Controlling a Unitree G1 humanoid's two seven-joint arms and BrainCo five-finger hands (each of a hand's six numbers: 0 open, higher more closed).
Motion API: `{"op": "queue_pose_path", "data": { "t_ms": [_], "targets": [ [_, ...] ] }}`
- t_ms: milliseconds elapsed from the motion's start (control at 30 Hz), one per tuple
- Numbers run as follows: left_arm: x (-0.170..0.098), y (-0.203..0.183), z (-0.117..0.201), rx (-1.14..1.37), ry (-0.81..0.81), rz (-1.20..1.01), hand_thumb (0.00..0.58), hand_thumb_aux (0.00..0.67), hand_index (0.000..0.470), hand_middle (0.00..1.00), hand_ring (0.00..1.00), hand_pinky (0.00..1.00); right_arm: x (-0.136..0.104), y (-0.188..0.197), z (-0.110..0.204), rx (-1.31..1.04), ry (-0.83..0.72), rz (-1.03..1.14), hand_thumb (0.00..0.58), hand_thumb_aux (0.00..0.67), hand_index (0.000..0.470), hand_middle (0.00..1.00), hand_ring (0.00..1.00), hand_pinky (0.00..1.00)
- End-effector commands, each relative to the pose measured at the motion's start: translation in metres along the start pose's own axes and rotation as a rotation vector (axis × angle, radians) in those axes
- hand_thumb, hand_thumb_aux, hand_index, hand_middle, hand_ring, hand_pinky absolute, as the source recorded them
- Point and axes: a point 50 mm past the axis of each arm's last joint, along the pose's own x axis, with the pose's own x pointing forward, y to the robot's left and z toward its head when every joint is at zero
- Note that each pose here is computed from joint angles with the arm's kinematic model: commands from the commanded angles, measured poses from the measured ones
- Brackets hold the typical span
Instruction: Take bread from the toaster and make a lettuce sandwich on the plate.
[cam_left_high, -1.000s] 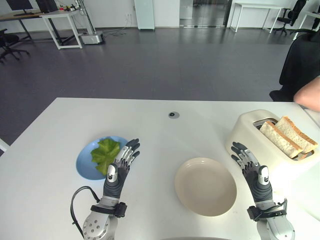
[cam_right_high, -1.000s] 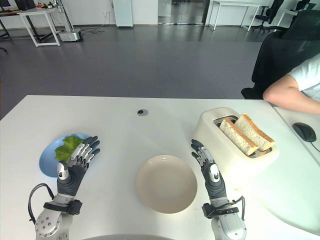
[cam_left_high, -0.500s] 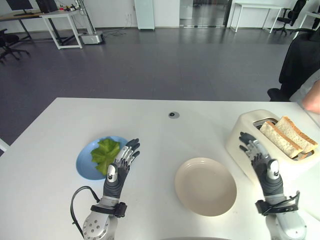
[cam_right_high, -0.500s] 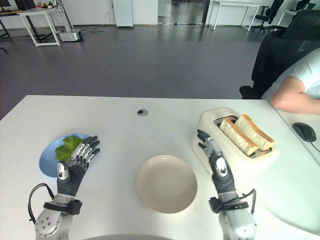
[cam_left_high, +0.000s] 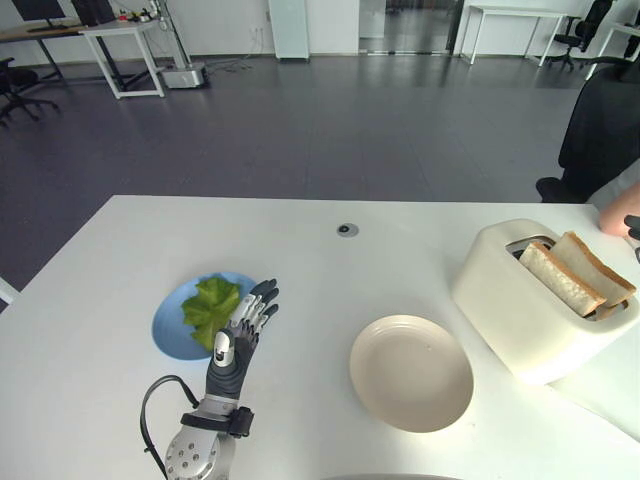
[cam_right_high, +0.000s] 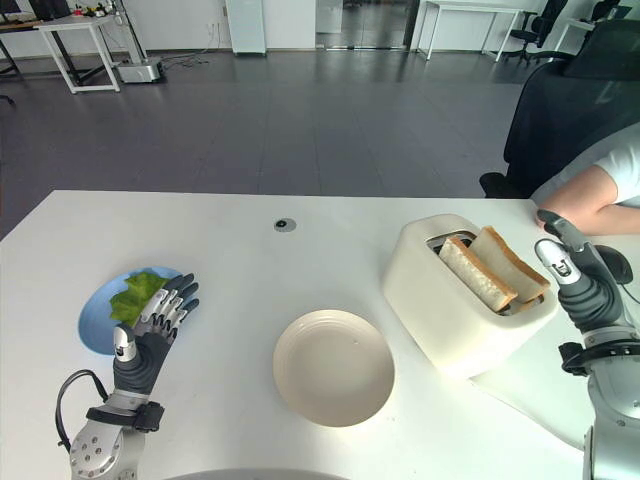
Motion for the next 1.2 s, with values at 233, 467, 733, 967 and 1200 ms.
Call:
{"op": "queue_pose_path", "data": {
  "t_ms": [233,467,733,967,1200],
  "targets": [
    [-0.001,0.001,0.001,0.01,0.006,-0.003,0.0,0.0,0.0,0.0,0.0,0.0,0.0,0.005,-0.04,-0.075,0.15,0.014,0.466,0.373,0.262,0.0,0.0,0.0],
    [-0.001,0.001,0.001,0.009,0.006,-0.001,0.0,0.0,0.0,0.0,0.0,0.0,0.0,0.015,-0.031,-0.089,0.091,0.032,0.548,0.512,0.359,0.0,0.0,0.0],
    [-0.002,0.001,0.0,0.01,0.008,0.002,0.0,0.0,0.0,0.0,0.0,0.0,0.003,0.017,-0.012,-0.098,-0.023,-0.01,0.58,0.67,0.47,0.0,0.0,0.0],
    [0.0,0.001,0.0,0.012,0.005,-0.003,0.0,0.0,0.0,0.0,0.0,0.0,0.005,0.0,0.01,-0.09,-0.172,-0.187,0.58,0.67,0.47,0.0,0.0,0.0],
    [0.002,0.001,0.001,0.014,0.002,-0.01,0.0,0.0,0.0,0.0,0.0,0.0,-0.002,-0.027,0.06,0.045,-0.451,-0.383,0.58,0.67,0.47,0.0,0.0,0.0]
  ]
}}
